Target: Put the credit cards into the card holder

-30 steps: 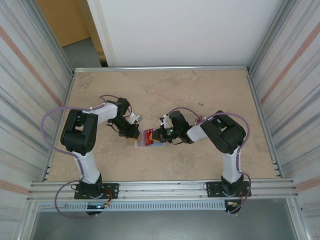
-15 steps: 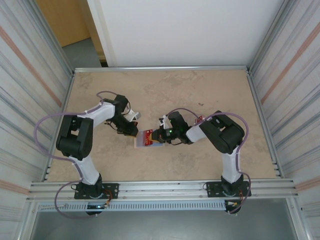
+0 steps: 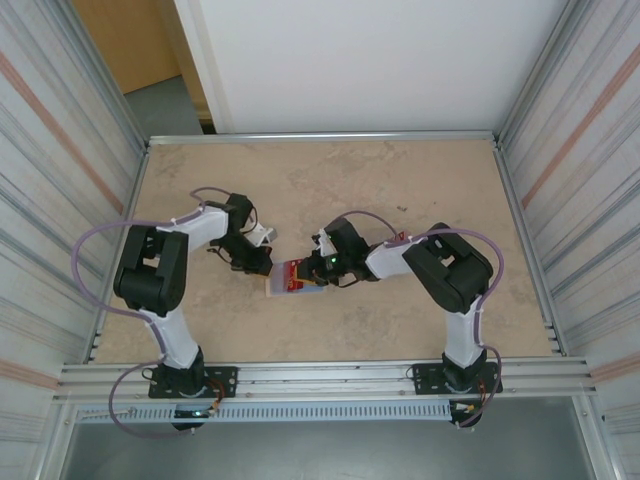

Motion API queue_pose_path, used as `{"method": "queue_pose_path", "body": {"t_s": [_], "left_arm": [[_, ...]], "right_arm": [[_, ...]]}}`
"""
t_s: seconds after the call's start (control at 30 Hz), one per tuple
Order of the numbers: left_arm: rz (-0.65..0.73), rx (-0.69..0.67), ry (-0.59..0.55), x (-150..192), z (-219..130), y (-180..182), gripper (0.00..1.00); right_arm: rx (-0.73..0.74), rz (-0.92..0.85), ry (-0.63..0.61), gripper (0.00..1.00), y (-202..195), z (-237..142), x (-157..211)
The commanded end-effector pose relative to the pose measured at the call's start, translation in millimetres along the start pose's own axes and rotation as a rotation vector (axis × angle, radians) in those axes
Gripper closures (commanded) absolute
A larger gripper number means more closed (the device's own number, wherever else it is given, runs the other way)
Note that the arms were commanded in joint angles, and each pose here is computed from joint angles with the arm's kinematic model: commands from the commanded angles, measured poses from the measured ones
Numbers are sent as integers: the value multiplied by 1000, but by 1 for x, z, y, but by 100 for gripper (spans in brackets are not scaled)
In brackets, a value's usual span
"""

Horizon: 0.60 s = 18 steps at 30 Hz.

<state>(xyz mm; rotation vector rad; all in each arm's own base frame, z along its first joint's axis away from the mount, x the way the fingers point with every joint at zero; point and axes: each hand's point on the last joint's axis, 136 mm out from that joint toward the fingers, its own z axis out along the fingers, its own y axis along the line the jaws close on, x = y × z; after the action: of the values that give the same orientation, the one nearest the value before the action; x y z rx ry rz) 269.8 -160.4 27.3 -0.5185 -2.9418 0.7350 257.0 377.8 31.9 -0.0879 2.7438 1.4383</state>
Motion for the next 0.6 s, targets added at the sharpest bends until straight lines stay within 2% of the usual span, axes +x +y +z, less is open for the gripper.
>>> {"method": "queue_pose_path", "body": {"t_s": [0.0,0.2,0.57], "left_arm": [[12,-16,26,7,7,4,100],[10,-15,27,6,7,3,100],[16,-18,28,5,8,3,100]], "right_arm": [[123,-8,10,80,-12,-9,8],[185,-40,22,80,-8,-10,8],[185,-77,58,83,5,8,3]]}}
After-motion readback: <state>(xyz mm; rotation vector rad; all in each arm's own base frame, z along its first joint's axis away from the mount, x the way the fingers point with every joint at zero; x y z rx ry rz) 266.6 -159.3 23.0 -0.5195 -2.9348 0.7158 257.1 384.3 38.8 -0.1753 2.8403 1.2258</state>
